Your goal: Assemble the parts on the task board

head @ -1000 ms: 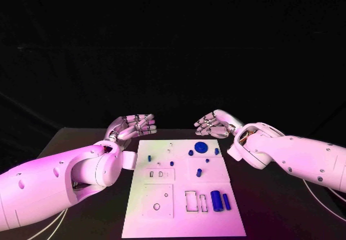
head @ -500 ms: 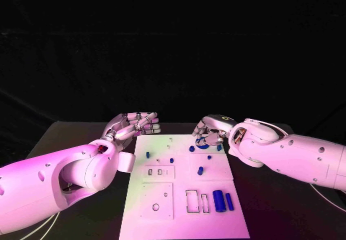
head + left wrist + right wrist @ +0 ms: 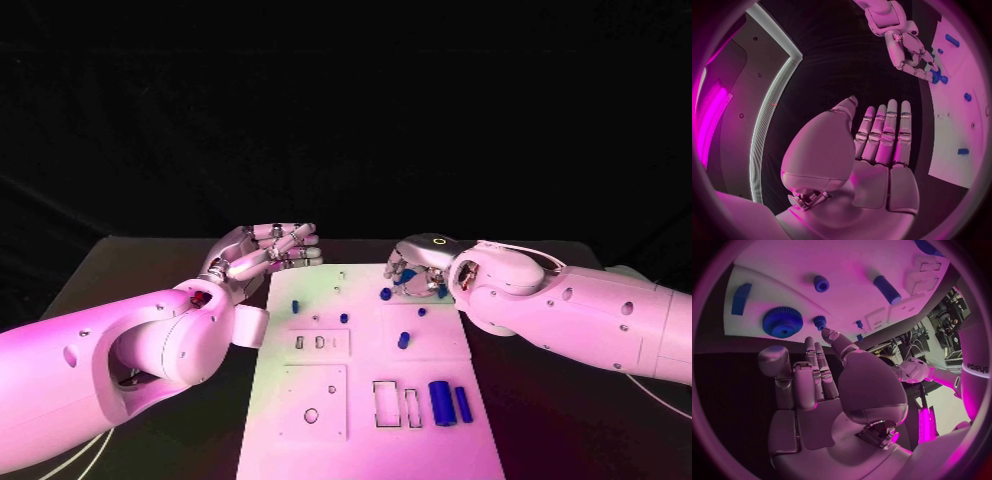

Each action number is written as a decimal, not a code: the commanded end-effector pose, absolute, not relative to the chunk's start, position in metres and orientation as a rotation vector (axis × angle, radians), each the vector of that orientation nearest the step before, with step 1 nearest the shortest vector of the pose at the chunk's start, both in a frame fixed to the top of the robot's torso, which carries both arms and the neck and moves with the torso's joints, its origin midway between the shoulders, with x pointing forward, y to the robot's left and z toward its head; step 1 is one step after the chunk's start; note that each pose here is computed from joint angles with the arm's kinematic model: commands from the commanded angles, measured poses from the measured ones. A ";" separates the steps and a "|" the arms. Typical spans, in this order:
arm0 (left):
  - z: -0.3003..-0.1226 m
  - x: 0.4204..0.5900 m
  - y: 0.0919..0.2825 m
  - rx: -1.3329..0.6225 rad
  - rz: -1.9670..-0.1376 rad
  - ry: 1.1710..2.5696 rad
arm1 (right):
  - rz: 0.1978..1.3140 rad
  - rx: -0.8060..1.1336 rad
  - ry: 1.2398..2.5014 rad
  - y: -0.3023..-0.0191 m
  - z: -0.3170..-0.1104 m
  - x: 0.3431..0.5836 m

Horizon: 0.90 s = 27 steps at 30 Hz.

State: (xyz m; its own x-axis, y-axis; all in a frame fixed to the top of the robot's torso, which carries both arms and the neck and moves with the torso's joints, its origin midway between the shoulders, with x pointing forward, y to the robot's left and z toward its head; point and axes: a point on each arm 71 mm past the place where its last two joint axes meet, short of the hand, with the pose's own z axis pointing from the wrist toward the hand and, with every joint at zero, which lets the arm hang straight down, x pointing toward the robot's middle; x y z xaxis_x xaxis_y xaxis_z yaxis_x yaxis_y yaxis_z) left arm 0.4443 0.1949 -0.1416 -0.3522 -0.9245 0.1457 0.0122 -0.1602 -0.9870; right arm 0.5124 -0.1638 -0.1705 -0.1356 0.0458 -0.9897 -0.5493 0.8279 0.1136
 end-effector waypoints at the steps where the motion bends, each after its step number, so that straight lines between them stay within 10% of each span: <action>1: -0.139 0.443 0.192 -1.096 -1.639 1.366 | 0.482 -0.445 1.656 -0.163 -0.173 0.513; 27: -0.138 0.444 0.194 -1.106 -1.630 1.374 | 0.483 -0.470 1.682 -0.153 -0.177 0.512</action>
